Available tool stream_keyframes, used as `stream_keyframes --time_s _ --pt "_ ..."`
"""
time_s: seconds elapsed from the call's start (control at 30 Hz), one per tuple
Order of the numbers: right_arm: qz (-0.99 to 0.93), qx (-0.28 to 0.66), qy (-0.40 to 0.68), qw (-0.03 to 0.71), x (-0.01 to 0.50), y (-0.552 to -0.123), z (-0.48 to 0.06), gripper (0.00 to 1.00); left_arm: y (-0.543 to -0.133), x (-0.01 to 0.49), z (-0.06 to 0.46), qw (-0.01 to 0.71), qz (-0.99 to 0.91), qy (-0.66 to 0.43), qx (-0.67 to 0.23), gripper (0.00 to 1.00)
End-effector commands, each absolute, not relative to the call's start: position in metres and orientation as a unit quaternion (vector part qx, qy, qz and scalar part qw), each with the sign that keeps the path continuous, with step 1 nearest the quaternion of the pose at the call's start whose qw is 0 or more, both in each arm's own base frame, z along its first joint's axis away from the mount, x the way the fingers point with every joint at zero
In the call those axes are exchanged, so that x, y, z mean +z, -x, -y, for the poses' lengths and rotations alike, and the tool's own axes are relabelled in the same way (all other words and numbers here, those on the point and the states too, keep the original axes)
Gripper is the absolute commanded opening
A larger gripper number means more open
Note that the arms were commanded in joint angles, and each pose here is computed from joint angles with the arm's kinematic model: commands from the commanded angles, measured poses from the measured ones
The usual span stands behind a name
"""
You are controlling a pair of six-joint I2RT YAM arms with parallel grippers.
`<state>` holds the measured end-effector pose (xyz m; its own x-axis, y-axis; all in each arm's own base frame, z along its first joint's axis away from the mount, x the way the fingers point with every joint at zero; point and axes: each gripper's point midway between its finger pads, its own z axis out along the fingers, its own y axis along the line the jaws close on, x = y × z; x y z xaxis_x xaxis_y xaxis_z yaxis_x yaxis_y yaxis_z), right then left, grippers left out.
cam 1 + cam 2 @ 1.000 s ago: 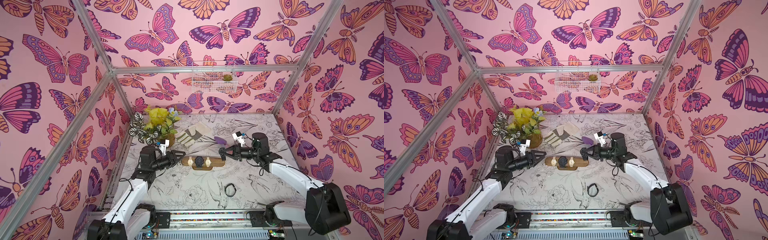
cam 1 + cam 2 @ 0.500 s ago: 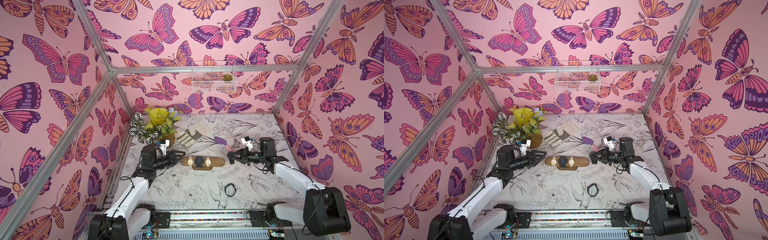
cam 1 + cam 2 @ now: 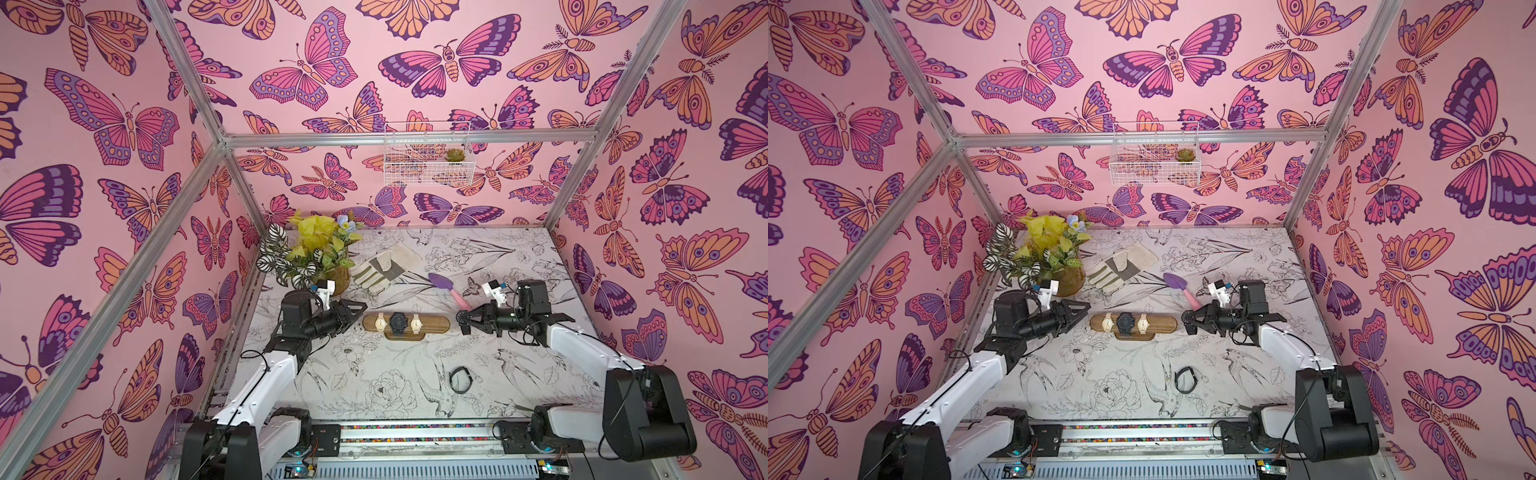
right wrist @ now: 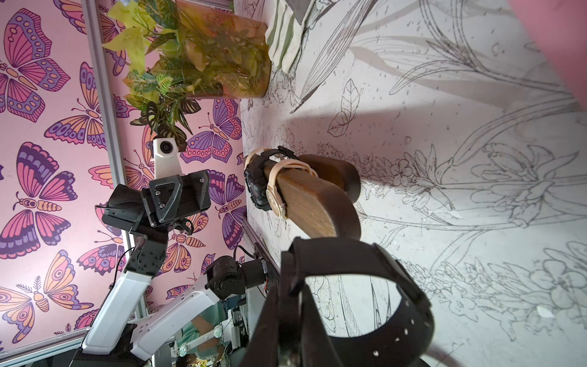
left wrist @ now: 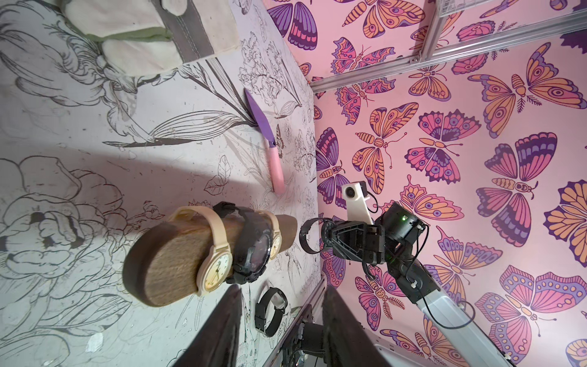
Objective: Place watch on stand
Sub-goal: Place the watch on the stand.
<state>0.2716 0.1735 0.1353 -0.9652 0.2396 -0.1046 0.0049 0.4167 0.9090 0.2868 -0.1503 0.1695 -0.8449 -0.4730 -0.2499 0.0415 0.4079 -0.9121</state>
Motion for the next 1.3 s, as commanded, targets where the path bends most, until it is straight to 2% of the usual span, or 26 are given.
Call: stream_keyframes --time_s 0.0,1.27 --pt "-0.83 0.543 -0.064 0.109 0.133 -0.273 -0.175 0.05 -0.289 0.156 0.143 0.245 -0.807 0.147 -0.517 0.44" --pt "-0.832 0.548 -0.033 0.079 0.118 -0.288 -0.223 0.06 -0.302 0.116 0.141 0.205 -0.827 0.171 -0.495 0.43"
